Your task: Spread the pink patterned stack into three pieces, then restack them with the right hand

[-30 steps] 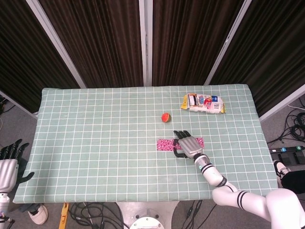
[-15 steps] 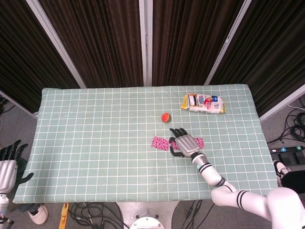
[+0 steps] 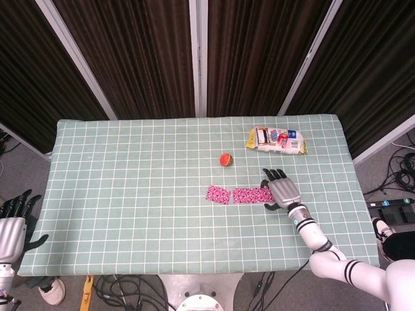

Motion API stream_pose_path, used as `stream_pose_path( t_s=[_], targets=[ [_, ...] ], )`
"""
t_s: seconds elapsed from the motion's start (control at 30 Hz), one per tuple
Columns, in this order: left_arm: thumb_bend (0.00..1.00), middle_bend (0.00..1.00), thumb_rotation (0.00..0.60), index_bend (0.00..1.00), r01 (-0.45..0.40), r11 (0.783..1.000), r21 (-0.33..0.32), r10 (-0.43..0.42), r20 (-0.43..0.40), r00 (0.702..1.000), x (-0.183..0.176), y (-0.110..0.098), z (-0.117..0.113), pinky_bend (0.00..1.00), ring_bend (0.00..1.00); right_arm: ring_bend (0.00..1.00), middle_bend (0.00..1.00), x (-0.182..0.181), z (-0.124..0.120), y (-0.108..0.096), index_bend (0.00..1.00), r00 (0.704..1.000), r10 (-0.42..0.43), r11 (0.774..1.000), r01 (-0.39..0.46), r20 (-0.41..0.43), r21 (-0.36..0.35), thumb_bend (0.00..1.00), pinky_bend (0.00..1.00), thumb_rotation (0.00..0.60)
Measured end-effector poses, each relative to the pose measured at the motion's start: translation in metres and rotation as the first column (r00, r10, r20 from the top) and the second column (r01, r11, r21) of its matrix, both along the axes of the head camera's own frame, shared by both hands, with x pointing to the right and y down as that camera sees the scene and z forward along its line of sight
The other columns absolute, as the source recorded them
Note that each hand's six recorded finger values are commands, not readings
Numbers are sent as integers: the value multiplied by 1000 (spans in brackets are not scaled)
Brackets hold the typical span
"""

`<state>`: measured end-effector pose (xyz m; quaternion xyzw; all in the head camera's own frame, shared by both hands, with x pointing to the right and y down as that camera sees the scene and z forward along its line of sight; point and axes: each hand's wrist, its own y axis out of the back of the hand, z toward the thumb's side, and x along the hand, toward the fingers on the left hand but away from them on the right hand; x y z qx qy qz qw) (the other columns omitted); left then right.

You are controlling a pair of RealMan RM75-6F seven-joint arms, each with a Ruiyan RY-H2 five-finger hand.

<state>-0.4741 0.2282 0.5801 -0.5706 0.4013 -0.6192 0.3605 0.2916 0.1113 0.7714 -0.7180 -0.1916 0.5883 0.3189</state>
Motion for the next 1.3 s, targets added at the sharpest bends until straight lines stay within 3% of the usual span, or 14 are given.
stream_pose_path(
  t_s=[1.3],
  targets=[
    [32, 171, 600, 196, 6, 1000, -14, -6, 3, 1000, 0, 0, 1, 146, 134, 0, 11, 2, 23, -5, 318, 999, 1, 1000, -1, -38, -3, 140, 0, 511]
  ],
)
